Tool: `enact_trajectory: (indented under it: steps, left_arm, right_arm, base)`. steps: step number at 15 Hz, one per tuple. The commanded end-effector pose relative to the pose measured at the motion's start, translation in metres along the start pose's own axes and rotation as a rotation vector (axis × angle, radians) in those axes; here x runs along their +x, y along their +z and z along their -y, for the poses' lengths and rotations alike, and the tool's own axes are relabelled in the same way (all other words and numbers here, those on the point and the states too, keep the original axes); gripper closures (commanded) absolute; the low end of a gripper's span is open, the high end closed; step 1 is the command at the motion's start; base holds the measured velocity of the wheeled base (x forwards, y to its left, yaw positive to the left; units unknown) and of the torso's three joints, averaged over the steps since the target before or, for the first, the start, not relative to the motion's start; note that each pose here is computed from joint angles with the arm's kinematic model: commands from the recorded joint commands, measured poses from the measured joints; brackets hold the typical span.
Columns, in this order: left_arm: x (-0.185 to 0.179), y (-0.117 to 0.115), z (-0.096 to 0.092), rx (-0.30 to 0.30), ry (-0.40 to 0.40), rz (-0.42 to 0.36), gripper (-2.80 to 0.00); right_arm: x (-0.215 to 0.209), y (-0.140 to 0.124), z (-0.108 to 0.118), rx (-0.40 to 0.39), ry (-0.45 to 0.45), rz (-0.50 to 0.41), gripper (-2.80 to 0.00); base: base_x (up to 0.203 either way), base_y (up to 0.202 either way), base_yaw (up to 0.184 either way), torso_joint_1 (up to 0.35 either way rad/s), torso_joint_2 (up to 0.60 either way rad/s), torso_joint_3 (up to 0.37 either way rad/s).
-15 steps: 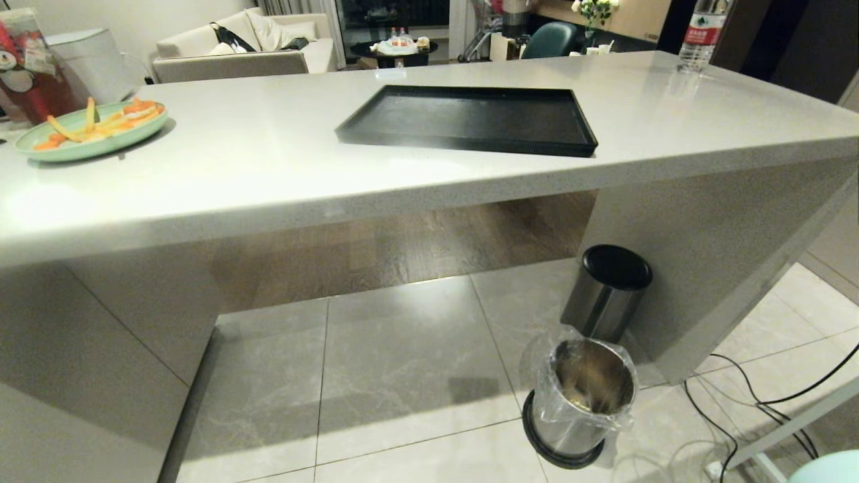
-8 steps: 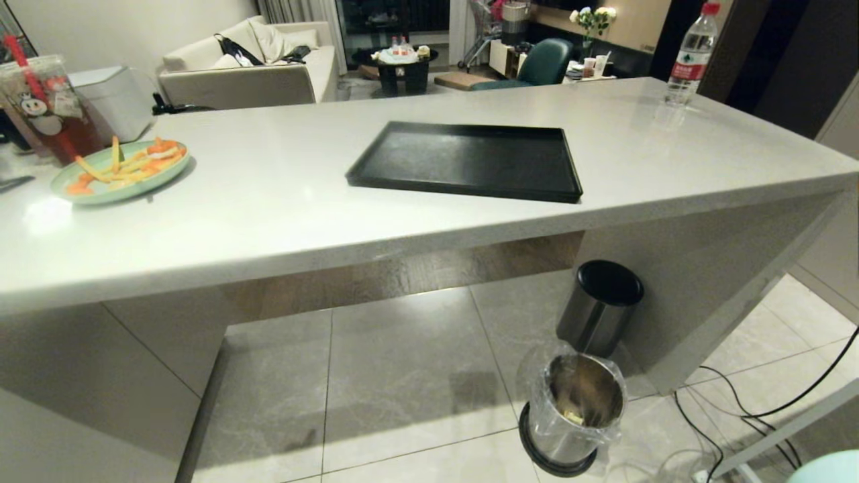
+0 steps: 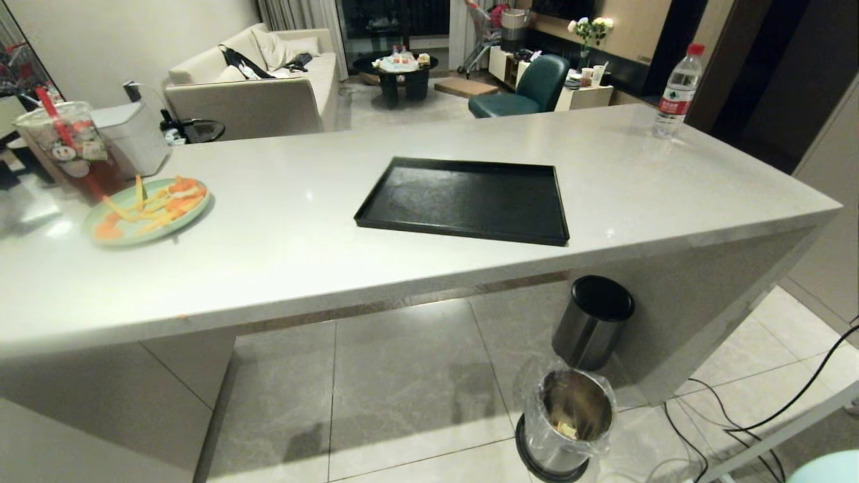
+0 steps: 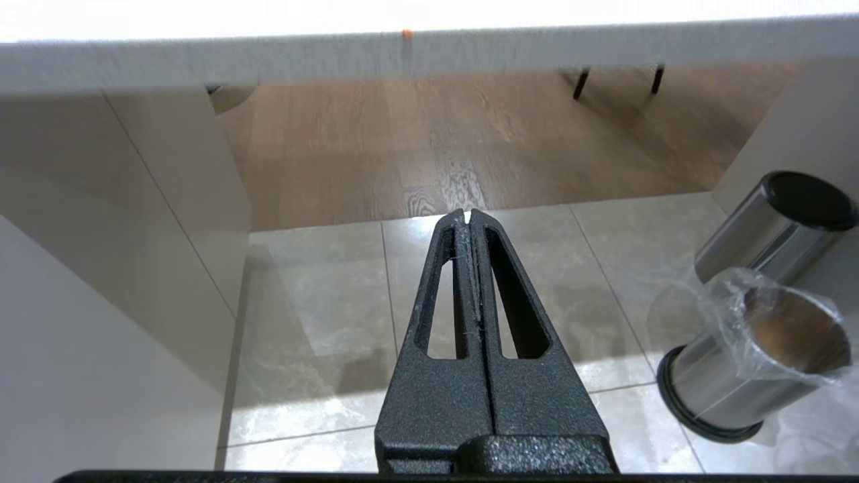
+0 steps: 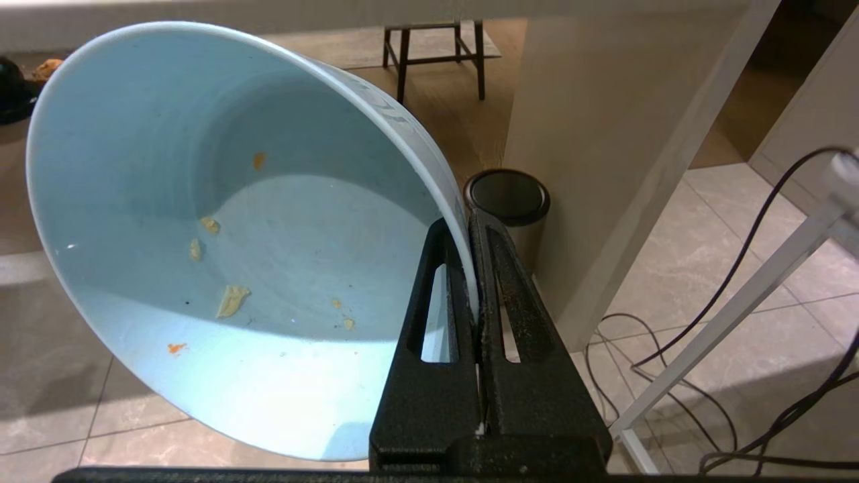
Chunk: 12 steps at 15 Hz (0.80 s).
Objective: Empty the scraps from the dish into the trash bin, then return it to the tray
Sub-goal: Put the bowl back to the table
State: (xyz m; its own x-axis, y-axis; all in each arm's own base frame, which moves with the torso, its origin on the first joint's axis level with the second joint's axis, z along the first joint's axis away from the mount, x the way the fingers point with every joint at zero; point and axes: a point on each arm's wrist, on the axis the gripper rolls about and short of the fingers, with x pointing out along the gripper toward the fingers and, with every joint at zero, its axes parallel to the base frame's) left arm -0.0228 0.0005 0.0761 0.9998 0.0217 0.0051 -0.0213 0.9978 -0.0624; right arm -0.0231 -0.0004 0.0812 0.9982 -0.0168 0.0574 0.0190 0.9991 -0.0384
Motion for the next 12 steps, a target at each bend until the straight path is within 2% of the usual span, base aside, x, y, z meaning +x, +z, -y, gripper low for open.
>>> enact_trajectory:
  steps: [1, 7, 9, 12]
  left_arm:
    - [0.0001, 0.0000, 0.0000, -0.001, 0.001, 0.000, 0.00]
    - [0.0001, 0.0000, 0.0000, 0.000, 0.000, 0.000, 0.00]
    - [0.0001, 0.0000, 0.0000, 0.000, 0.000, -0.001, 0.00]
    - [0.0001, 0.0000, 0.0000, -0.001, 0.000, -0.001, 0.00]
  right_arm:
    - [0.0001, 0.0001, 0.0000, 0.000, 0.000, -0.001, 0.00]
    - [0.0001, 0.0001, 0.0000, 0.000, 0.000, -0.001, 0.00]
    - [0.0001, -0.0001, 0.0000, 0.012, 0.000, -0.002, 0.00]
    - [0.0001, -0.0001, 0.0001, 0.073, -0.006, -0.002, 0.00]
  base:
    - [0.000, 0.000, 0.000, 0.177, -0.53, -0.360]
    - [0.000, 0.000, 0.000, 0.186, -0.54, -0.349]
    - [0.000, 0.000, 0.000, 0.077, -0.18, -0.120]
    - [0.000, 0.000, 0.000, 0.017, -0.04, -0.026]
